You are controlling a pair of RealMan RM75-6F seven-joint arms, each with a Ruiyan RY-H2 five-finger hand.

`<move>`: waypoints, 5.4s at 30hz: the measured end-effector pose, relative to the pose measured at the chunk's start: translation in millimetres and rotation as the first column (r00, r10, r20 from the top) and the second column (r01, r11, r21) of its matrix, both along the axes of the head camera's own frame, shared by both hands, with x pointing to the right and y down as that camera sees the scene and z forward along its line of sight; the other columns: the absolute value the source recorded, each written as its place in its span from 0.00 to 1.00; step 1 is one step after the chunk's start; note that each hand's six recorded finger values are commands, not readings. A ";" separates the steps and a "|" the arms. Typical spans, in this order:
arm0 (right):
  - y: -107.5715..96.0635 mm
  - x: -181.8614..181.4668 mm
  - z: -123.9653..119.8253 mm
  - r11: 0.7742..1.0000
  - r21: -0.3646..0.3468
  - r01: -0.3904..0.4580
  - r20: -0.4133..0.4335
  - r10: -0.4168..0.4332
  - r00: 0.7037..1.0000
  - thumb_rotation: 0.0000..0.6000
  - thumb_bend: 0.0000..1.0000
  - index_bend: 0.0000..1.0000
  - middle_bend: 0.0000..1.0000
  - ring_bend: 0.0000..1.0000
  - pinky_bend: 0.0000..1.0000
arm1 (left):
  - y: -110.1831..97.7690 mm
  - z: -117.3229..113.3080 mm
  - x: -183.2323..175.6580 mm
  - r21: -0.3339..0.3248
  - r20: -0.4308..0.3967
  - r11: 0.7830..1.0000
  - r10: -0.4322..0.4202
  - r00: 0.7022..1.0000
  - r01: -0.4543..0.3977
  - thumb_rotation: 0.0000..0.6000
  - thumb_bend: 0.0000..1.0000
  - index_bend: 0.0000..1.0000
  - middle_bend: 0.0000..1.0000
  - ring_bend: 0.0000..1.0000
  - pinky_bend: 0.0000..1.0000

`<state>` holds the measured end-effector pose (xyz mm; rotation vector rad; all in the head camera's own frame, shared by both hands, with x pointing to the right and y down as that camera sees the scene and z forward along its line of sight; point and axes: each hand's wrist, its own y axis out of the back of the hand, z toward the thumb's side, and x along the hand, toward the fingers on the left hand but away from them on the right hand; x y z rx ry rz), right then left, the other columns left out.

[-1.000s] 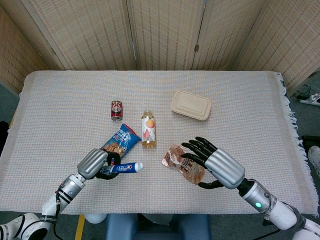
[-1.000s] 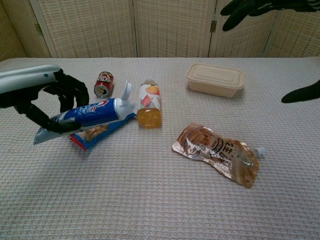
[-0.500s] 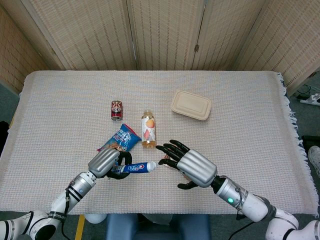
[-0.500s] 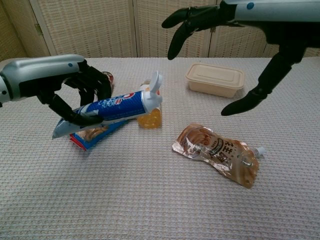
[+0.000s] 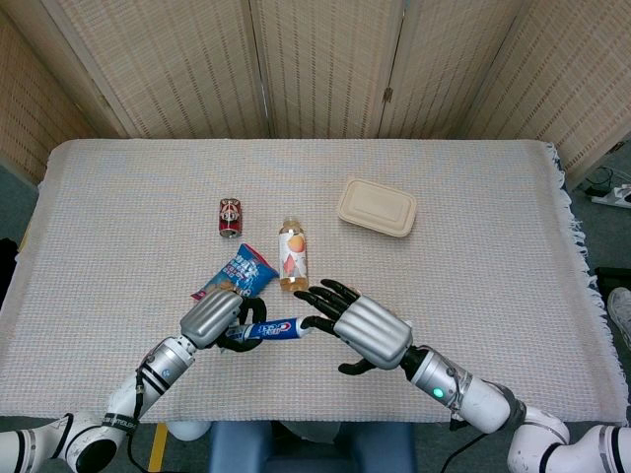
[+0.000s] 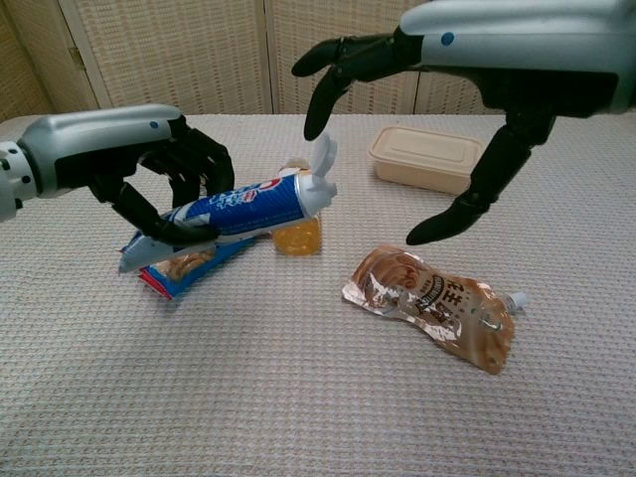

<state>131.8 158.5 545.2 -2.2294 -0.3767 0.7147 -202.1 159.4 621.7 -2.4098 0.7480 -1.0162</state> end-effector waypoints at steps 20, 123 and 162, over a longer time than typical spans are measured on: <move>-0.2 27.5 18.3 0.997 -0.017 -0.079 -0.040 0.078 0.996 1.00 0.18 0.30 0.05 0.00 0.00 | 2.3 -8.2 -3.2 -0.056 -0.143 0.997 -0.062 0.988 0.055 1.00 0.70 0.75 0.79 0.67 0.52; -18.4 -49.1 27.7 0.803 -0.577 -0.149 0.452 0.466 0.761 0.23 0.02 0.00 0.00 0.00 0.00 | -4.4 -14.3 19.9 -0.047 -0.356 0.973 -0.228 0.906 0.227 1.00 0.78 0.77 0.84 0.71 0.53; -44.1 121.3 -3.6 0.818 -0.353 -0.455 0.293 0.558 0.776 0.21 0.02 0.00 0.00 0.00 0.00 | 31.2 65.3 -42.6 0.060 0.326 0.984 0.142 0.935 -0.170 1.00 0.45 0.14 0.33 0.22 0.26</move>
